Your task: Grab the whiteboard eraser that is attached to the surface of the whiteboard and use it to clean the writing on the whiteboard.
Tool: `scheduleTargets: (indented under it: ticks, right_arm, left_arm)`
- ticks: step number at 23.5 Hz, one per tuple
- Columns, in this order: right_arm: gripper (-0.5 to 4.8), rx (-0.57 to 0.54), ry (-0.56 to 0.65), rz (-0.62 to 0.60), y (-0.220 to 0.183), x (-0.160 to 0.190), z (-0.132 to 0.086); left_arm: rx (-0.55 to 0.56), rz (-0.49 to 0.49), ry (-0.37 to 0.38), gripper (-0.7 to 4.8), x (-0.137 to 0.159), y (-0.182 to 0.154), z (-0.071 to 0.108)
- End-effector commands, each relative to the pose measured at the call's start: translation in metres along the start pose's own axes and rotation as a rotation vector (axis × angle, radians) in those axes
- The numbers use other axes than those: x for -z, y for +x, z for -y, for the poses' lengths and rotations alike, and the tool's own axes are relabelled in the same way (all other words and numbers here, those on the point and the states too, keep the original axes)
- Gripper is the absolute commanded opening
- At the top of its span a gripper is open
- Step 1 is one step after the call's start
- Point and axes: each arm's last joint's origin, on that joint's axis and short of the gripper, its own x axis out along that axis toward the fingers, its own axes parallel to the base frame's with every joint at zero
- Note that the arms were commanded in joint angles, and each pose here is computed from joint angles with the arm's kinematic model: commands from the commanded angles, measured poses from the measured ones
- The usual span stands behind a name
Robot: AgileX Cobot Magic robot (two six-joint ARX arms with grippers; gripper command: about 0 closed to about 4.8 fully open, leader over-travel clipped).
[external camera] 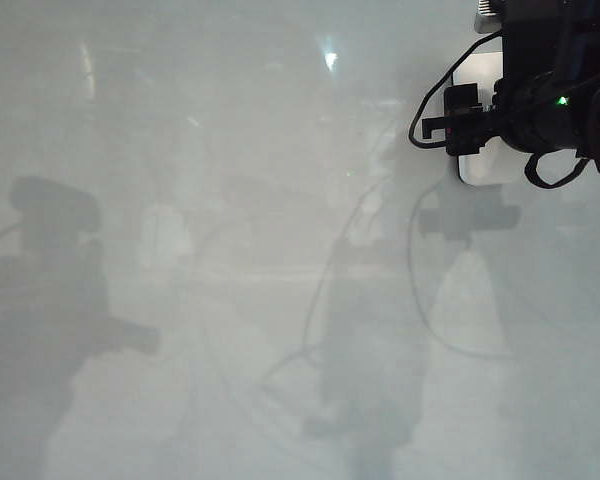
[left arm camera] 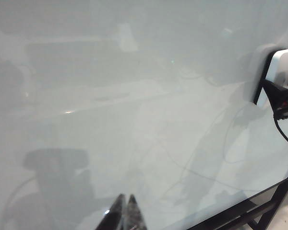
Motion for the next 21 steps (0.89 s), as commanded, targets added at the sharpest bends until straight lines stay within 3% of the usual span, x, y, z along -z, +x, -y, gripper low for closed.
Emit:
scheduleTargets:
  ticks: [1,5,9,10,12,21]
  right_arm:
    - [0.89,-0.026,0.019,0.065,0.005,-0.008,0.001]
    - [1.00,-0.070,0.016,0.069,0.008,-0.007,-0.001]
    - [2.42,-0.072,0.016,0.069,0.008,-0.007,-0.001]
    - [3.18,-0.073,0.014,0.064,0.008,-0.007,-0.001]
    - [3.81,-0.070,0.013,0.059,0.007,-0.006,-0.001]
    - [4.33,-0.023,0.007,0.028,-0.003,-0.003,0.002]
  left_arm:
    - [0.004,0.014,0.003,-0.05,-0.002,0.000,0.000]
    - [0.004,0.014,0.003,-0.05,-0.002,0.000,0.000]
    - [0.004,0.014,0.003,-0.05,-0.002,0.000,0.000]
    - [0.004,0.014,0.003,-0.05,-0.002,0.000,0.000]
    - [0.004,0.014,0.003,-0.05,-0.002,0.000,0.000]
    - [0.004,0.014,0.003,-0.05,-0.002,0.000,0.000]
